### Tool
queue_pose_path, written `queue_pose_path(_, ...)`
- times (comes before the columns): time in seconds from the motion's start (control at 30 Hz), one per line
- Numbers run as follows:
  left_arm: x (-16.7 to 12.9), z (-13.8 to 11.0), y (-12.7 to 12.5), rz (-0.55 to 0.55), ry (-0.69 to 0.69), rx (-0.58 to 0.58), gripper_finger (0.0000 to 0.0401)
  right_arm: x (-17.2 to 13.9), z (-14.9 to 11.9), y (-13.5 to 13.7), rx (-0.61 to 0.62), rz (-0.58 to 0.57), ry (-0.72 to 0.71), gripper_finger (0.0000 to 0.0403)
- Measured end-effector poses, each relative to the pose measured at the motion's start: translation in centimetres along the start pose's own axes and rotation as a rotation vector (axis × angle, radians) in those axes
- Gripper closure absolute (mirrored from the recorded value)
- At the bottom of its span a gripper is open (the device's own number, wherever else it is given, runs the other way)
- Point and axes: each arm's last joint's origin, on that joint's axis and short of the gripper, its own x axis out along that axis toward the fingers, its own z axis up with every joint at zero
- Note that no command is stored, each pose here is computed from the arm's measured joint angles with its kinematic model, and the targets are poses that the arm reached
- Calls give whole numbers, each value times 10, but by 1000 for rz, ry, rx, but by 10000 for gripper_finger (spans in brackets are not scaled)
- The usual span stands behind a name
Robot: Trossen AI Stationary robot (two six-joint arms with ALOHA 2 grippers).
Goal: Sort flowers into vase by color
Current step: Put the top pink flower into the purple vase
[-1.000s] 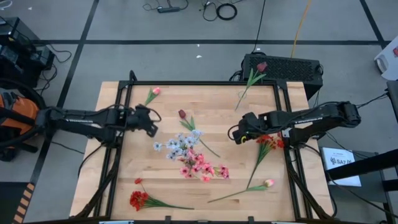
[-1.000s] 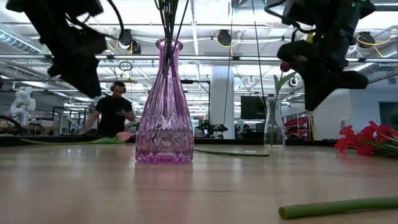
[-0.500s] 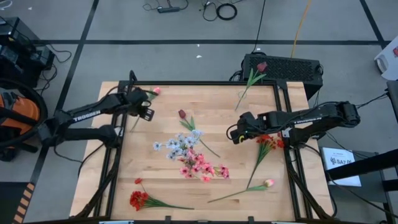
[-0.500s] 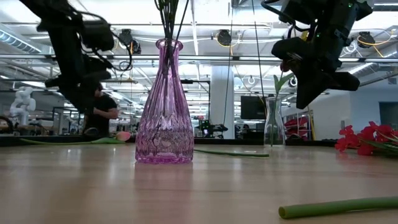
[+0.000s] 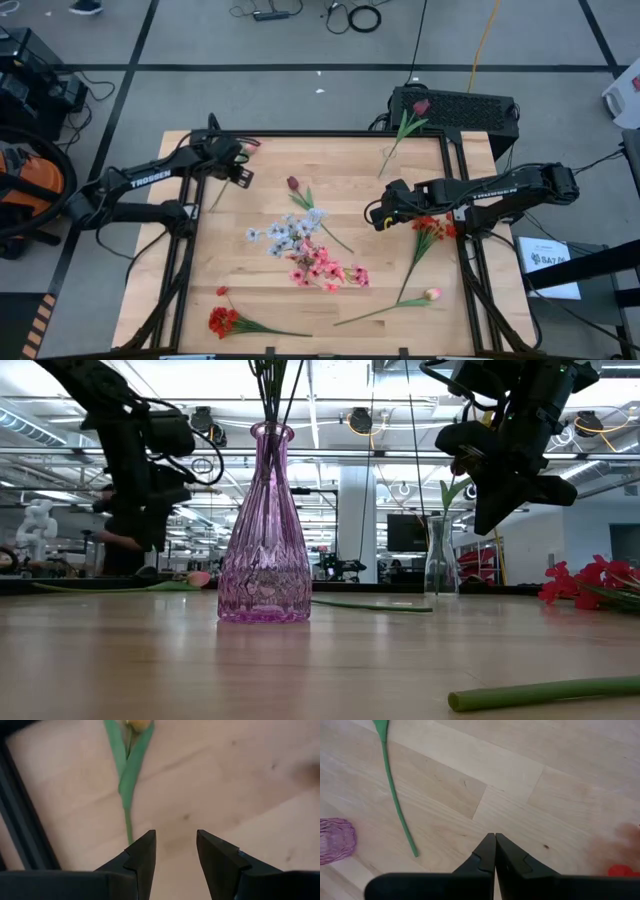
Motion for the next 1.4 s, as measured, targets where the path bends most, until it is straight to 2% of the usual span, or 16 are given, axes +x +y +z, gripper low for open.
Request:
queue_pose_path(0.4,44,43,27,110,106,-37,251,0,4,6,2,42,-77,403)
queue_pose_path(0.67,76,56,39,80,230,21,252,0,4,6,-12,47,-80,403)
queue_pose_path(0.77,88,59,37,49,263,28,268,0,4,6,-12,48,-80,403)
queue_pose_path(0.87,94,63,36,29,291,32,305,0,5,7,-10,56,-83,403)
queue_pose_path(1.03,94,65,34,-15,314,17,386,-1,5,9,-7,80,-92,403)
queue_pose_path(1.23,81,70,29,-133,380,-51,392,-1,5,10,8,81,-97,403)
queue_pose_path(1.4,55,75,22,-189,282,-5,397,0,5,7,-11,47,-98,403)
